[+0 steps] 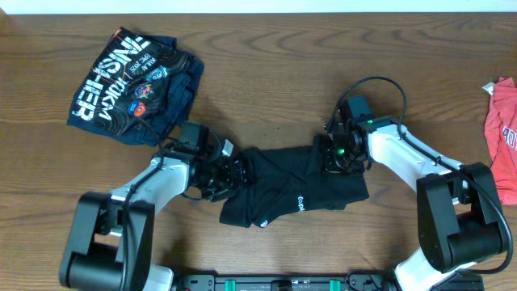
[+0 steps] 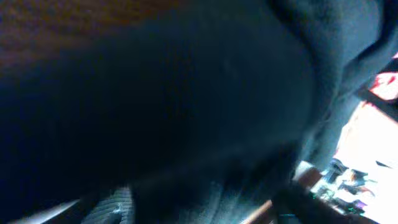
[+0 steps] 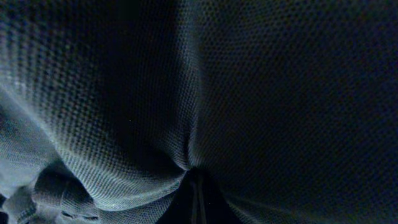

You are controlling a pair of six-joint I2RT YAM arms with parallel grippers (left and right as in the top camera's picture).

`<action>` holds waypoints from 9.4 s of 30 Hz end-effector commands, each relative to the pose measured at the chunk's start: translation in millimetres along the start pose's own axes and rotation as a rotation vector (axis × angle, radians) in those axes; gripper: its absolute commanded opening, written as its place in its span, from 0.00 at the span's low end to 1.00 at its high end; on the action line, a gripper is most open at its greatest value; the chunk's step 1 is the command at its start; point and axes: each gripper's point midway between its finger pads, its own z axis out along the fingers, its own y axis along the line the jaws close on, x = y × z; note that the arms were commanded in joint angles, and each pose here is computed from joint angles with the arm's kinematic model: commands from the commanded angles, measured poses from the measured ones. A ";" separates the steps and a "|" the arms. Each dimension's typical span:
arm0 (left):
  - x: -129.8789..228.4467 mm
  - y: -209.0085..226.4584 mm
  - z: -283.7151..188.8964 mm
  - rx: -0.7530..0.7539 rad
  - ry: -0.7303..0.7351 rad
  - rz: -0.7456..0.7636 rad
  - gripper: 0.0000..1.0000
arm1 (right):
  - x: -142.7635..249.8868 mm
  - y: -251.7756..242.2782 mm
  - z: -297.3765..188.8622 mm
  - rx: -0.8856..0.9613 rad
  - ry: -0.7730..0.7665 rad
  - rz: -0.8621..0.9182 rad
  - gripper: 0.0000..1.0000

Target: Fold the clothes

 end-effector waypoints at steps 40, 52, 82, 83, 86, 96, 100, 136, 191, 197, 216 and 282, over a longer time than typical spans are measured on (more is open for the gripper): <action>-24.8 -98.2 -48.0 -0.546 -0.012 0.498 0.10 | -7.2 5.8 -64.2 -0.014 -0.174 0.009 0.01; 21.7 -108.3 3.1 -0.549 0.155 0.537 0.80 | -8.1 1.6 -64.4 0.011 -0.180 0.011 0.01; 10.2 -9.9 -23.6 -0.661 0.190 0.432 0.54 | -8.5 49.3 -10.7 -0.063 -0.232 -0.314 0.01; 10.7 -5.3 -23.1 -0.673 0.191 0.431 0.49 | -10.8 36.6 -10.8 -0.001 -0.239 -0.274 0.01; 12.5 4.3 -25.7 -0.712 0.198 0.428 0.37 | -19.4 -1.4 -16.8 0.168 -0.274 -0.156 0.01; 21.4 12.4 -36.6 -0.767 0.238 0.402 0.27 | -18.8 64.2 -47.7 -0.319 -0.274 -0.346 0.27; 22.4 1.4 -33.0 -0.711 0.236 0.402 0.38 | -13.4 96.8 -59.6 -0.472 -0.284 -0.415 0.68; 35.3 -30.1 -20.4 -0.474 0.264 0.369 0.32 | -25.6 20.9 -58.7 -0.079 -0.316 -0.306 0.59; 19.7 15.3 14.8 -0.168 -0.004 -0.366 0.79 | -22.5 53.8 44.3 -0.118 -0.080 0.000 0.01; 5.6 15.7 31.2 -0.044 -0.109 -0.444 0.87 | -19.0 52.2 45.0 -0.109 -0.067 0.005 0.01; -49.7 0.4 16.0 0.036 -0.337 -0.146 0.21 | -10.6 48.8 44.8 -0.098 -0.031 0.031 0.01; -166.9 16.8 -373.0 0.099 -0.912 0.025 0.98 | -31.6 74.2 -154.6 -0.150 -0.540 -0.292 0.04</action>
